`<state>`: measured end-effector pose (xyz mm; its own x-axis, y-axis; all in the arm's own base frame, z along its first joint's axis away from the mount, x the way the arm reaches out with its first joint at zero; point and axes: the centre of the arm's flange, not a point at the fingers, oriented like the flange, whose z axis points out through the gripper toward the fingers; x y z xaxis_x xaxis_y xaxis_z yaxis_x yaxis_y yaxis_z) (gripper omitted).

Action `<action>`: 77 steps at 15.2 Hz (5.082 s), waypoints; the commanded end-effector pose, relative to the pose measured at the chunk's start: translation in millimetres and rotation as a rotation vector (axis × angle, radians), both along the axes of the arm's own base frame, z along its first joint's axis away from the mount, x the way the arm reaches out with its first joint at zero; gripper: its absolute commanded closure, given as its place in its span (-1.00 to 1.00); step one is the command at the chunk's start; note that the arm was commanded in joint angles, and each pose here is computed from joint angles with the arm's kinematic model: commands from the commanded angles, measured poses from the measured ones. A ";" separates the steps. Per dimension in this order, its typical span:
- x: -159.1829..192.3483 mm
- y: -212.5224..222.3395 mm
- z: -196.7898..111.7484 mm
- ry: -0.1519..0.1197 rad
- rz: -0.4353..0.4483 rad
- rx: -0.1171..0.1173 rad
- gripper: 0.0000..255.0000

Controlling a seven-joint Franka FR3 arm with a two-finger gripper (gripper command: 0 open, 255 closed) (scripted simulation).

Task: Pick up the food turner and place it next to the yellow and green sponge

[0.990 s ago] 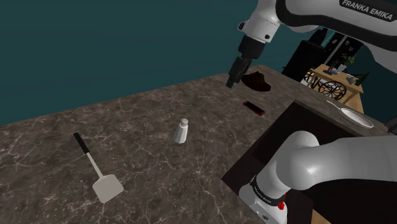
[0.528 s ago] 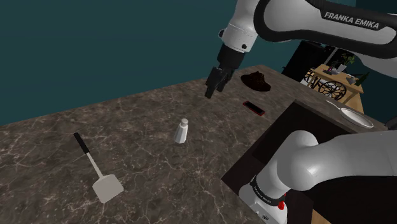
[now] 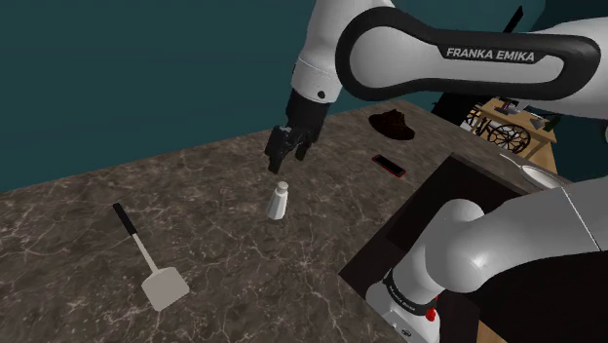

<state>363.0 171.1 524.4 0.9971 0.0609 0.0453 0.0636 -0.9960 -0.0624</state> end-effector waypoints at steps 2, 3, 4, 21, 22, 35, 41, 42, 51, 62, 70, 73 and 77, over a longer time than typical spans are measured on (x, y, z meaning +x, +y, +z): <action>12.2 35.8 -17.5 -0.003 -0.018 -0.007 -1.00; 16.4 47.2 -23.3 -0.004 -0.023 -0.010 -1.00; 20.8 58.6 -29.1 -0.005 -0.029 -0.012 -1.00; 104.2 246.3 -131.5 -0.019 -0.123 -0.056 -1.00; 109.7 256.9 -137.7 -0.020 -0.128 -0.059 -1.00; 119.7 270.8 -186.0 -0.021 -0.135 -0.062 -1.00; 119.7 270.9 -185.9 -0.021 -0.135 -0.062 1.00; 119.7 270.9 -185.9 -0.021 -0.135 -0.062 1.00; 119.7 270.8 -175.4 -0.021 -0.135 -0.062 1.00; 119.7 270.8 -117.3 -0.021 -0.135 -0.062 1.00; 80.3 274.0 -91.4 -0.021 -0.135 -0.062 1.00; 40.8 277.2 -91.4 -0.021 -0.135 -0.062 1.00; -11.8 281.5 -91.3 -0.021 -0.135 -0.062 1.00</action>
